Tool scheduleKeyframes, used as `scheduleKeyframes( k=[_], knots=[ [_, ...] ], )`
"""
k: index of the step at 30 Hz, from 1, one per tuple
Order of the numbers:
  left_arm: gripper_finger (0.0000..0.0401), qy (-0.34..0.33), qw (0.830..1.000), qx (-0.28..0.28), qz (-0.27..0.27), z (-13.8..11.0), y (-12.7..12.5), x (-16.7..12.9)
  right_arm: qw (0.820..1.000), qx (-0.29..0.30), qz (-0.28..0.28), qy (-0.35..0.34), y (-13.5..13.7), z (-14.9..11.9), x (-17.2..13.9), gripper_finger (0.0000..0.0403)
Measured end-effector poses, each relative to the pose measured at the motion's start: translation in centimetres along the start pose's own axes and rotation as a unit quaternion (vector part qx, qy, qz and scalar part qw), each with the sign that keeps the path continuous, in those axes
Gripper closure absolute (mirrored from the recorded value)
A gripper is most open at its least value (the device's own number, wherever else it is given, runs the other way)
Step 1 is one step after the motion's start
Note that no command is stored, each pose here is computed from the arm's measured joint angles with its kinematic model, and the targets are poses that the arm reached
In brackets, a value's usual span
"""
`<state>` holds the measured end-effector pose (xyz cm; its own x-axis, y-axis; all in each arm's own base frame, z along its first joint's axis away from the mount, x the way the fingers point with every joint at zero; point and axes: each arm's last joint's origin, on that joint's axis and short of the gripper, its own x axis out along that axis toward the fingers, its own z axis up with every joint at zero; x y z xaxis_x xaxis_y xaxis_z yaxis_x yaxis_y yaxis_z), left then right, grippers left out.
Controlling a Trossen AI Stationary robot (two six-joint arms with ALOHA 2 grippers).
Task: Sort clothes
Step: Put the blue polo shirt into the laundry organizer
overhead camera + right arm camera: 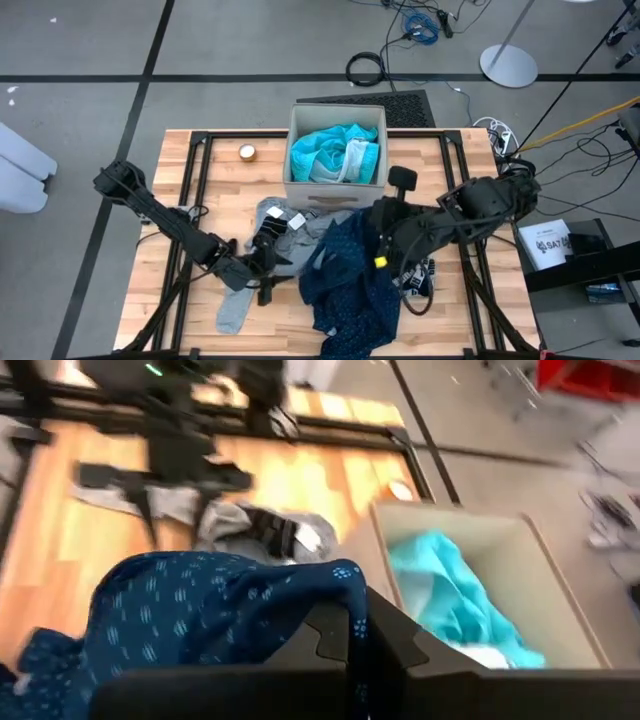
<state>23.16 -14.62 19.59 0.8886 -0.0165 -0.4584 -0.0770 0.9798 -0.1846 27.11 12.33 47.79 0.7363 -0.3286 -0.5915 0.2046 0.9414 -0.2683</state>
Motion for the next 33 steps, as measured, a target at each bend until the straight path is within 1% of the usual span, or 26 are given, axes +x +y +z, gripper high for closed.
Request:
scheduleKeyframes(
  k=[3,6,9,11,15,17,21,22,26,33],
  knots=[
    [0.0212,-0.036,0.999,0.002,-0.02,0.0,-0.6,0.8,1.0,0.009,-0.008,0.022,-0.4,-0.4,0.2,0.0403],
    [0.0212,-0.058,0.998,0.013,-0.029,-0.4,-1.0,1.9,1.0,0.007,-0.008,0.026,-0.4,-0.5,0.2,0.0403],
    [0.0212,-0.056,0.998,0.027,-0.018,-1.2,-0.8,3.3,1.0,0.006,-0.008,0.027,-0.4,-0.5,0.2,0.0403],
    [0.0212,-0.046,0.999,0.021,-0.001,-1.5,-0.3,4.1,1.0,0.002,-0.007,0.027,-0.3,-0.5,0.2,0.0403],
    [0.0212,-0.06,0.998,0.007,0.011,-0.5,0.2,4.6,1.0,0.0,-0.005,0.029,-0.3,-0.5,0.2,0.0403],
    [0.0212,-0.06,0.998,0.007,0.024,-0.5,0.4,4.7,1.0,0.0,-0.006,0.029,-0.3,-0.5,0.2,0.0403],
    [0.0212,-0.062,0.998,0.003,0.027,-0.5,0.6,4.9,1.0,-0.001,-0.006,0.03,-0.3,-0.6,0.2,0.0403],
    [0.0212,-0.062,0.998,0.005,0.026,-0.6,0.6,5.1,1.0,-0.001,-0.006,0.03,-0.3,-0.6,0.2,0.0403],
    [0.0212,-0.056,0.998,0.022,-0.014,-0.7,0.2,5.8,1.0,-0.001,-0.005,0.03,-0.3,-0.6,0.2,0.0403],
    [0.0211,-0.002,0.999,0.032,-0.034,0.2,0.0,7.8,1.0,0.001,-0.006,0.03,-0.3,-0.6,0.2,0.0403]
  ],
)
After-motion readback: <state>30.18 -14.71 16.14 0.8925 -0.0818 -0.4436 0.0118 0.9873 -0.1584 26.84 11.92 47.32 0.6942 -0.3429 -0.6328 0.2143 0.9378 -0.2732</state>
